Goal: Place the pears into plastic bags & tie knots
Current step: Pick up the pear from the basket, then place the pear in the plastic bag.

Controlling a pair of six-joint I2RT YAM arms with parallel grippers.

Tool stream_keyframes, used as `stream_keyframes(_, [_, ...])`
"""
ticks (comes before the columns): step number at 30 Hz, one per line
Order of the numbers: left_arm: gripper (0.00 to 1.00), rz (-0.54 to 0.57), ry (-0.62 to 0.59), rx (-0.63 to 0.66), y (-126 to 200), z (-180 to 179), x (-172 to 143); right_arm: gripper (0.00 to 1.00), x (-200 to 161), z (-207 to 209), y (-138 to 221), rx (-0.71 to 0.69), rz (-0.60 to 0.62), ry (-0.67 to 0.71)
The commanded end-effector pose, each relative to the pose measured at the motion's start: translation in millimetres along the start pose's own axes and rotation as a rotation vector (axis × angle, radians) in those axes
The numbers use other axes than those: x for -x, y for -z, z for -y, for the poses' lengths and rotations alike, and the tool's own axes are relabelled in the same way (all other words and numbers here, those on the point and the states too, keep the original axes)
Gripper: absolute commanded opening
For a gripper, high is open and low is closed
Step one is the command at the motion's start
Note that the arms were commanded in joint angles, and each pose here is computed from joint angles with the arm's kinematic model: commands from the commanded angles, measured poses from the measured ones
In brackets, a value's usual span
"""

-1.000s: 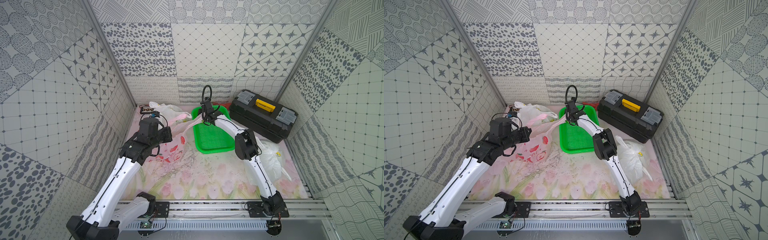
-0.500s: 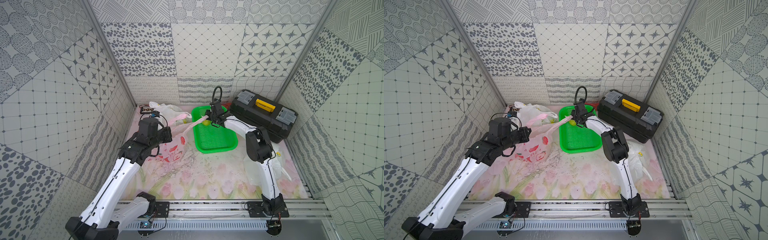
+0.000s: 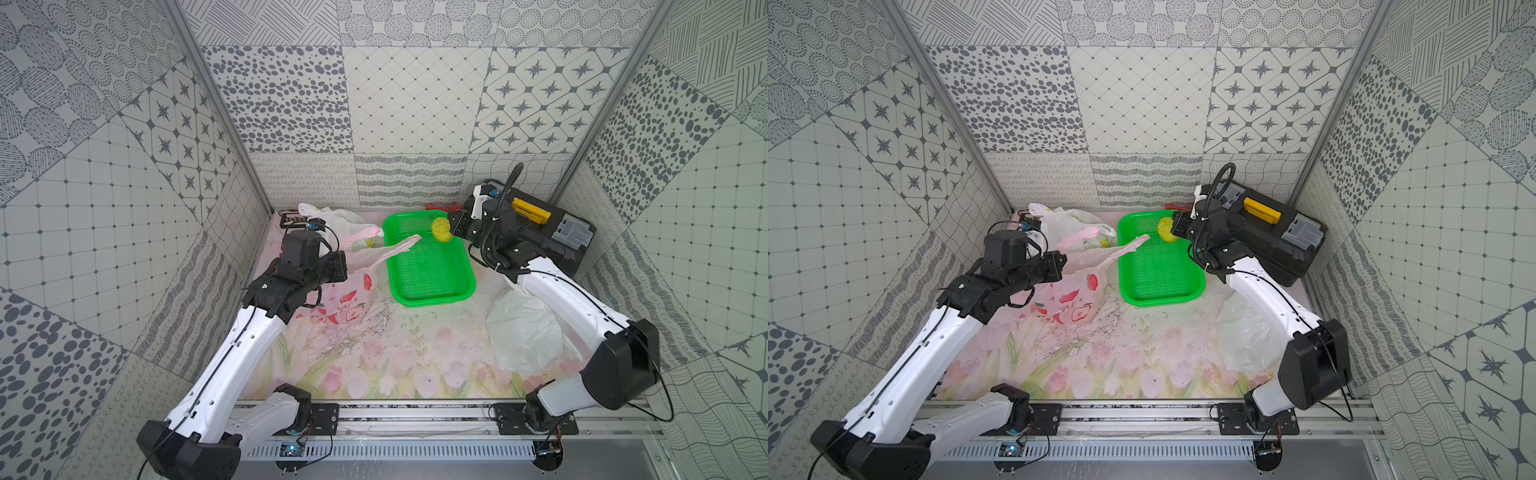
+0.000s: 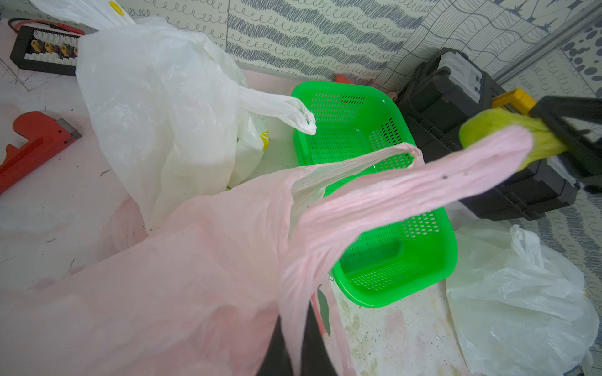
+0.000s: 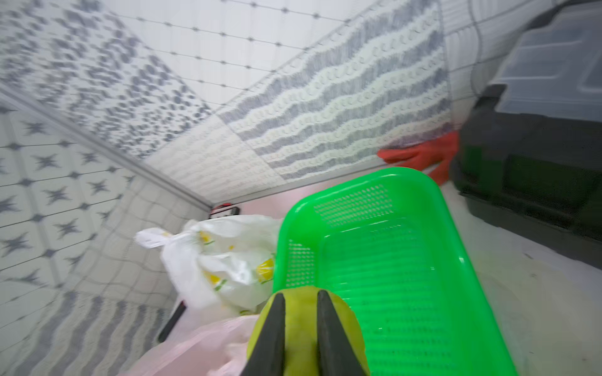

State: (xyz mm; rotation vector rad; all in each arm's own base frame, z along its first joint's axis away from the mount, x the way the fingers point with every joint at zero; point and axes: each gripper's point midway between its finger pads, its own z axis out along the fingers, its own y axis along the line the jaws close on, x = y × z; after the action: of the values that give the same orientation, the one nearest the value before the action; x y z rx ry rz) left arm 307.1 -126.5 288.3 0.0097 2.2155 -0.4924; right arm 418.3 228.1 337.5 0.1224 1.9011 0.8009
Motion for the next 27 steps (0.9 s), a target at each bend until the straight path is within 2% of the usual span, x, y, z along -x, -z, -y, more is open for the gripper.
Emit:
stream_keyframes(1, [0.0, 0.05, -0.048, -0.074, 4, 18, 17, 0.14, -40, -60, 4, 0.179, -0.112, -0.043])
stream_keyframes(8, [0.0, 0.058, -0.044, -0.096, 11, 23, 15, 0.14, -102, -153, -29, 0.403, -0.25, -0.141])
stream_keyframes(11, [0.0, 0.056, -0.05, -0.103, 13, 24, 12, 0.14, -134, -174, -45, 0.448, -0.321, -0.164])
stream_keyframes(14, [0.0, 0.054, -0.051, -0.108, 13, 25, 10, 0.14, -173, -168, -66, 0.419, -0.409, -0.195])
stream_keyframes(18, [0.0, 0.05, -0.042, -0.123, 11, 27, 8, 0.2, -218, -135, -91, 0.29, -0.461, -0.154])
stream_keyframes(20, [0.0, 0.049, -0.034, -0.135, 8, 28, 7, 0.2, -223, -121, -99, 0.222, -0.456, -0.138])
stream_keyframes(27, [0.0, 0.024, -0.034, -0.143, 3, 30, 2, 0.2, -180, -164, -89, 0.331, -0.41, -0.185])
